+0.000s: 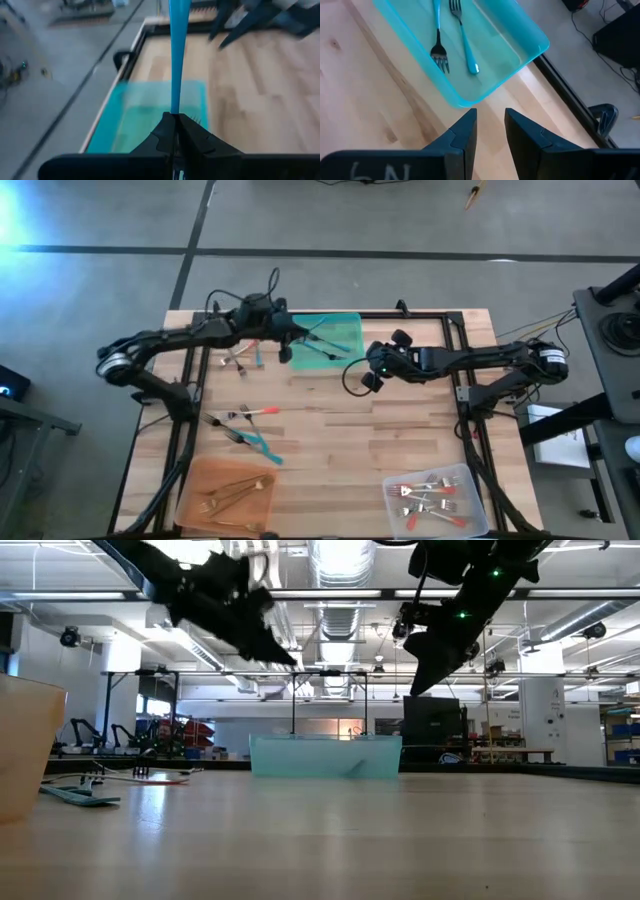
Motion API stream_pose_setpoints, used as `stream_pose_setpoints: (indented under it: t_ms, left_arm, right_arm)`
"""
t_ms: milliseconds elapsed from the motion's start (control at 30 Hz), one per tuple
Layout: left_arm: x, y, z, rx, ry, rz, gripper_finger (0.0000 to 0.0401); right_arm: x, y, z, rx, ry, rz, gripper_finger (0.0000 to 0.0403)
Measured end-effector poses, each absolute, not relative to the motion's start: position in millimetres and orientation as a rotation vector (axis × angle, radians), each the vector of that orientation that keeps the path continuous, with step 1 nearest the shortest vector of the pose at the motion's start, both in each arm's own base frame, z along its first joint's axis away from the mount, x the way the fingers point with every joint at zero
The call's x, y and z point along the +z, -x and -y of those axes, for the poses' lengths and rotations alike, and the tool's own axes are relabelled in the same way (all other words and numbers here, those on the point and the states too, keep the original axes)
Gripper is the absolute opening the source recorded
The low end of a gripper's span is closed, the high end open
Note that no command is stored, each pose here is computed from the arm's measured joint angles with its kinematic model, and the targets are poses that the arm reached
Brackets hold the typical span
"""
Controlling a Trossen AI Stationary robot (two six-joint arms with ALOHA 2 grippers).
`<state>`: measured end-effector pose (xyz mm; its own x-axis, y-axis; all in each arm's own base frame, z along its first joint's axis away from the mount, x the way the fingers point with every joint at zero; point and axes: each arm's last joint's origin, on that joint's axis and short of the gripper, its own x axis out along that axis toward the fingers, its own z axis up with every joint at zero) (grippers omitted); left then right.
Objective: Sort silverware by color (type)
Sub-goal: Put the blue fork into the blue bin
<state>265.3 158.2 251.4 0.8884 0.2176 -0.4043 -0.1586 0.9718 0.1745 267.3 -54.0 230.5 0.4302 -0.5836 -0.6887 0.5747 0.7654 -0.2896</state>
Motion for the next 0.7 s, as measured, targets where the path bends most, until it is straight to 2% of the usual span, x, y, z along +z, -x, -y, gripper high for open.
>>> stream_pose_setpoints:
  t_ms: [267, 533, 700]
  left_arm:
    - [219.5, -299.3, -192.0, 0.184, -0.027, -0.630, 0.0000]
    - [204.6, -331.4, -214.6, 0.099, 0.084, -0.934, 0.0000]
    - [203.2, -344.7, -223.6, 0.096, 0.086, -0.955, 0.0000]
  right_arm:
    - [230.2, -267.8, 54.1, -0.705, 0.047, -0.873, 0.0091]
    - [230.0, -266.8, 54.0, -0.704, 0.050, -0.877, 0.0091]
    - [228.9, -266.8, 54.0, -0.697, 0.067, -0.889, 0.0091]
